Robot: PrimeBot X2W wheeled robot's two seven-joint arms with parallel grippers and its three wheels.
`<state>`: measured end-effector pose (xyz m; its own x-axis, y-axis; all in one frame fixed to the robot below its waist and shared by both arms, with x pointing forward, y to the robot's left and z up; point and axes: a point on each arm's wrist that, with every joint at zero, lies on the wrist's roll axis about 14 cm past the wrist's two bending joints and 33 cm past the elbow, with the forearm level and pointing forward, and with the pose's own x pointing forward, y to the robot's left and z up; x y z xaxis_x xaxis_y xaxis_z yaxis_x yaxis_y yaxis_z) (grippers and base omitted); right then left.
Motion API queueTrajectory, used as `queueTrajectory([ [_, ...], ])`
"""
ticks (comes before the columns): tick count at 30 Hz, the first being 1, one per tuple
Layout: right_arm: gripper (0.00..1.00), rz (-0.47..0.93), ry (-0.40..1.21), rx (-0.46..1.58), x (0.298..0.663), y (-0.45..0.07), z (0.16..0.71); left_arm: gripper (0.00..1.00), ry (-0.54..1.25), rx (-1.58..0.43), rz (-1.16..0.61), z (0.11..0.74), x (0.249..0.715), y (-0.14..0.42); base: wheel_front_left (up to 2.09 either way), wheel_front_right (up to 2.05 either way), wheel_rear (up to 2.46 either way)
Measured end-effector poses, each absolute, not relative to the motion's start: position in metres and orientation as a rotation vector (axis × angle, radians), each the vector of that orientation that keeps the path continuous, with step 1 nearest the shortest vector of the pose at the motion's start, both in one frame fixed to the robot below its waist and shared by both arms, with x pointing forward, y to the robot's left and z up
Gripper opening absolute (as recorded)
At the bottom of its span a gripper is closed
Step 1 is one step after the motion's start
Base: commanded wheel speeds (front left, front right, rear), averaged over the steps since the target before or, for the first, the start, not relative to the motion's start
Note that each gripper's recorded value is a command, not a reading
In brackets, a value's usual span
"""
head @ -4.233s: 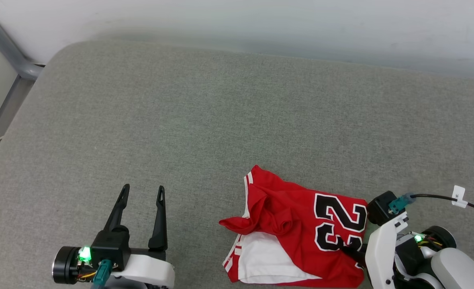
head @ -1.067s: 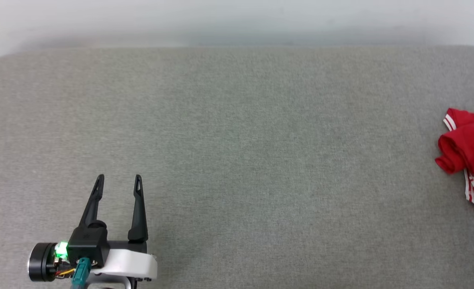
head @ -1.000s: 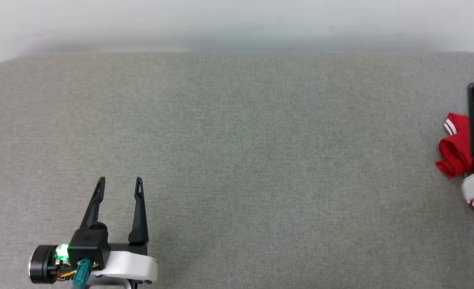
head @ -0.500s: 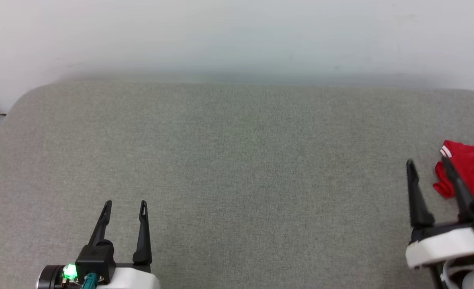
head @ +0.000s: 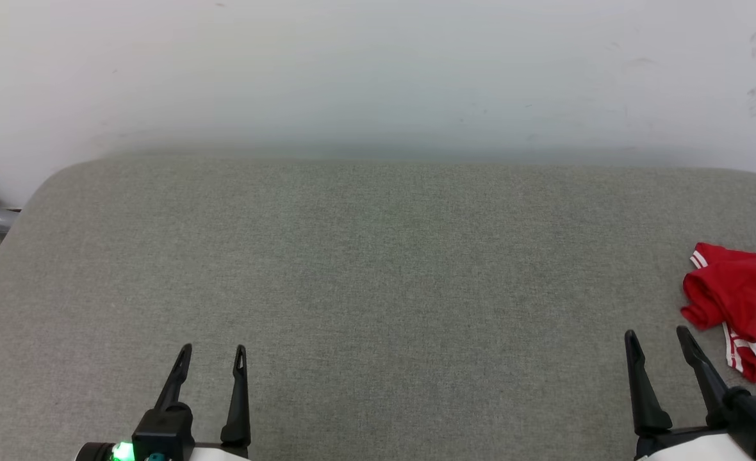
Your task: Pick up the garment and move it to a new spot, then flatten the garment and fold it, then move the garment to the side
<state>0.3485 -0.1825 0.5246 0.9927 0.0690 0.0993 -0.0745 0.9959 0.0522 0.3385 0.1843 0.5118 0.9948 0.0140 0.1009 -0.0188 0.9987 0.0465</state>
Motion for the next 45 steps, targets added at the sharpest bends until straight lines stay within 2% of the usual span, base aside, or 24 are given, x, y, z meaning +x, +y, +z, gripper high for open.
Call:
queueTrajectory([
  [16, 1.00, 0.055, -0.077, 0.064, 0.342, -0.186, 0.516, 1.00, -0.086, 0.049, -0.006, 0.507, 0.337, 0.180, 0.00, 0.00, 0.00],
  [17, 0.00, 0.054, -0.073, 0.065, 0.342, -0.186, 0.514, 0.00, -0.082, 0.049, -0.007, 0.506, 0.337, 0.180, 0.00, 0.00, 0.00],
  [23, 0.00, 0.049, -0.010, 0.093, 0.338, -0.186, 0.495, 0.00, -0.004, 0.028, -0.001, 0.484, 0.331, 0.181, 0.00, 0.00, 0.00],
  [45, 0.00, -0.007, 0.018, 0.505, 0.349, -0.193, 0.490, 0.00, 0.067, -0.406, 0.083, 0.475, 0.343, 0.197, 0.00, 0.00, 0.00],
])
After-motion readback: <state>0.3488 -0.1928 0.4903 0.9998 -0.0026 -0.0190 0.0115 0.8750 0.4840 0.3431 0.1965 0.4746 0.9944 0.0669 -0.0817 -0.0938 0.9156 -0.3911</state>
